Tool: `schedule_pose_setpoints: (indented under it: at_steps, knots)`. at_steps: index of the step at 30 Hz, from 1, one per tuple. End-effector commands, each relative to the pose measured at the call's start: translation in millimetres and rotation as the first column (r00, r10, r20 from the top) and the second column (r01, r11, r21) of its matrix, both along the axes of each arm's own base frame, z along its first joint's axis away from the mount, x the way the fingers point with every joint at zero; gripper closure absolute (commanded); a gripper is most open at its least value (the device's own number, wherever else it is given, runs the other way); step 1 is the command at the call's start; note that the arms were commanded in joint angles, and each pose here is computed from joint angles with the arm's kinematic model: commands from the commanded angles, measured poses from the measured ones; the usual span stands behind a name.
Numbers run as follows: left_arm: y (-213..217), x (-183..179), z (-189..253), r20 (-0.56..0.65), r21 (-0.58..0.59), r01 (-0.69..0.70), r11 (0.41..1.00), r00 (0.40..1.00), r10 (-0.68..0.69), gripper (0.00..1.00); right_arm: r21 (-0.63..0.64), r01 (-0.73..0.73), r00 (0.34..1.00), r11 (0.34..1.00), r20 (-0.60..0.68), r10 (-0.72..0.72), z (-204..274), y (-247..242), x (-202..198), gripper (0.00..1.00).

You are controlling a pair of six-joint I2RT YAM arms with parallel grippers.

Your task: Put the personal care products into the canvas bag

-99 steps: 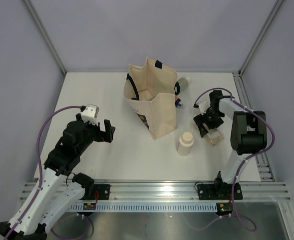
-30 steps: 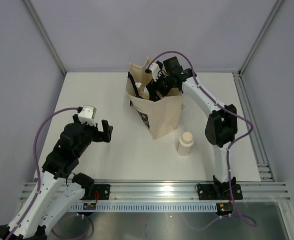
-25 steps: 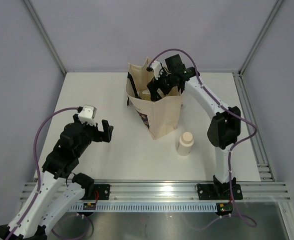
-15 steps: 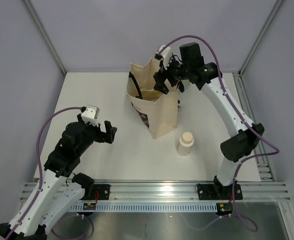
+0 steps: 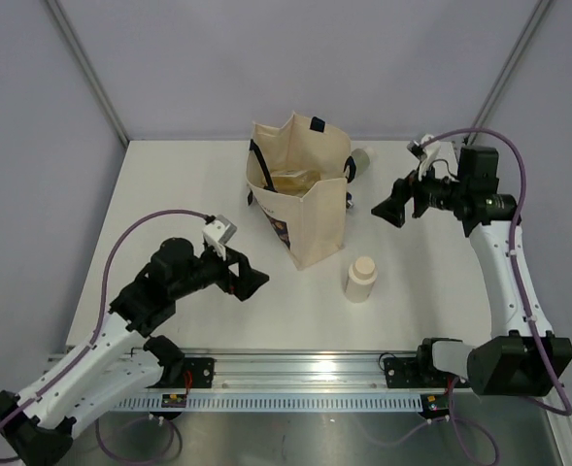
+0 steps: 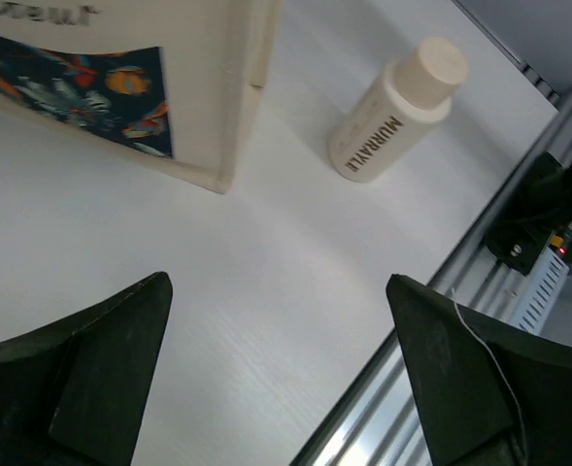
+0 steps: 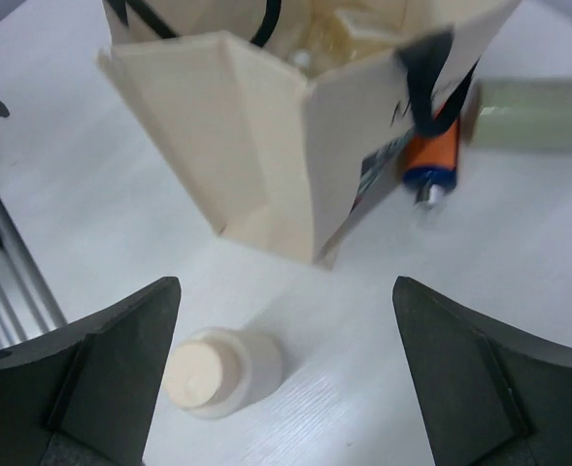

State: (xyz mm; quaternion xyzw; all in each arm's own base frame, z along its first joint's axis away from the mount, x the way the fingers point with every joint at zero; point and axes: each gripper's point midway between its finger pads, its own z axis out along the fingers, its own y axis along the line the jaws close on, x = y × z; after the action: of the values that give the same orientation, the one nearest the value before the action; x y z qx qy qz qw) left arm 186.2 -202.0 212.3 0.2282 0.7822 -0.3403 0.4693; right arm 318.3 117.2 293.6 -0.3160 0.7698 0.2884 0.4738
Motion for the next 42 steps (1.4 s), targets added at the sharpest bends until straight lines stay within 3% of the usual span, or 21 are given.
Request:
schedule_pose_setpoints:
  at_steps: [1, 7, 13, 24, 32, 42]
  knots:
    - [-34.8, -12.1, 11.3, 0.035, -0.042, 0.077, 0.996, 0.997, -0.075, 0.03, 0.106, -0.060, 0.998, 0.993, 0.041, 0.056, -8.9, 4.2, -33.0, 0.00]
    - [-87.3, -31.8, -5.6, 0.057, 0.005, 0.108, 0.994, 0.992, -0.109, 0.01, 0.150, 0.109, 0.990, 0.983, 0.072, -0.121, -27.3, -39.0, -43.3, 0.00]
    - [-144.7, -25.6, -27.1, 0.119, 0.113, 0.067, 0.991, 0.990, -0.081, 0.01, 0.190, 0.237, 0.971, 0.953, -0.025, -0.237, -39.6, -73.1, -33.5, 0.00]
    - [-232.2, 8.8, -43.5, 0.270, 0.178, 0.054, 0.982, 0.957, -0.102, 0.01, 0.172, 0.253, 0.967, 0.952, -0.005, -0.256, -36.9, -79.6, -35.0, 0.00]
    - [-268.4, 26.8, -74.5, 0.284, 0.241, 0.041, 0.970, 0.952, -0.111, 0.01, 0.179, 0.250, 0.968, 0.952, -0.012, -0.252, -36.3, -79.8, -35.3, 0.00]
    - [-293.3, 52.8, -81.1, 0.237, 0.185, 0.033, 0.982, 0.968, -0.077, 0.03, 0.184, 0.261, 0.965, 0.948, -0.020, -0.262, -37.7, -84.0, -33.1, 0.00]
